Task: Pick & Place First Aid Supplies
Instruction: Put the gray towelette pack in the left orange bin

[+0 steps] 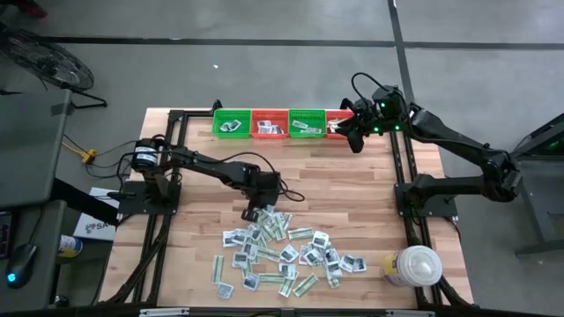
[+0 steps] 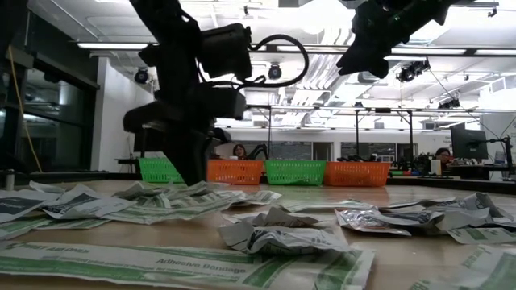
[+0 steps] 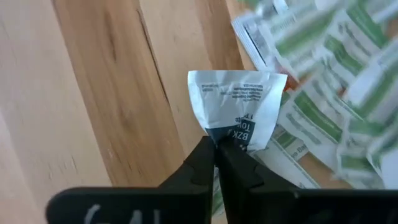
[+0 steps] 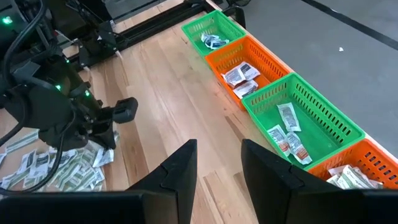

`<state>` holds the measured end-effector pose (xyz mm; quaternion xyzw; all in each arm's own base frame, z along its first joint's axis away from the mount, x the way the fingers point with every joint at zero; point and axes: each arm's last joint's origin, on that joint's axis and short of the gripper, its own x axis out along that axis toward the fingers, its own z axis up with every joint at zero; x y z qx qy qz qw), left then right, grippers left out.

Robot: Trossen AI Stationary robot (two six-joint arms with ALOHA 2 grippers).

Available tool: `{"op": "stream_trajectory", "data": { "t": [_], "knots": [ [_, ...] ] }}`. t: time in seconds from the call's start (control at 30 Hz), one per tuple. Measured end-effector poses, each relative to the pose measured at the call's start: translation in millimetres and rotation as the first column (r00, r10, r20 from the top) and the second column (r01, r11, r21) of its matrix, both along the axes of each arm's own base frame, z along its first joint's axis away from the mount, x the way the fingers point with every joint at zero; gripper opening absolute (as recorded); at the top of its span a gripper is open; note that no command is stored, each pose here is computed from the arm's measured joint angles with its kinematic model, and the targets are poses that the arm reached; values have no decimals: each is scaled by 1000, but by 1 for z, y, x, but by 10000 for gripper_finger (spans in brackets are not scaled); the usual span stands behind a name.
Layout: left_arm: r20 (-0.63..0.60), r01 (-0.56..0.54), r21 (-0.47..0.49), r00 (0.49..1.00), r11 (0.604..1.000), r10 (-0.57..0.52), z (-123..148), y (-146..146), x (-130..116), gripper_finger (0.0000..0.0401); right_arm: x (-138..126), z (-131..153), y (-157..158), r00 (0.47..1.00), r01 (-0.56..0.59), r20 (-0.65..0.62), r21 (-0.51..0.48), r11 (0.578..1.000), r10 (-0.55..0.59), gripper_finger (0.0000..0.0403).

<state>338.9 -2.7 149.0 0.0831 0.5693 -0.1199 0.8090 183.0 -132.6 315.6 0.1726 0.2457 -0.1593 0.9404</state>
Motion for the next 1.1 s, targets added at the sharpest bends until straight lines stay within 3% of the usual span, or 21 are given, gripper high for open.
{"op": "stream_trajectory", "data": {
  "t": [0.37,0.77,1.1],
  "knots": [
    [73,-74,-8,995,997,74,27,1,-5,2,0,0,0,1000,-4,-4,-5,1000,4,119],
    [89,-114,-7,989,993,115,29,1,-4,2,0,-1,0,1000,-4,-8,2,1000,4,119],
    [113,-229,-7,967,973,228,31,20,-3,1,26,-16,17,983,-174,-50,67,982,177,119]
  ]
}}
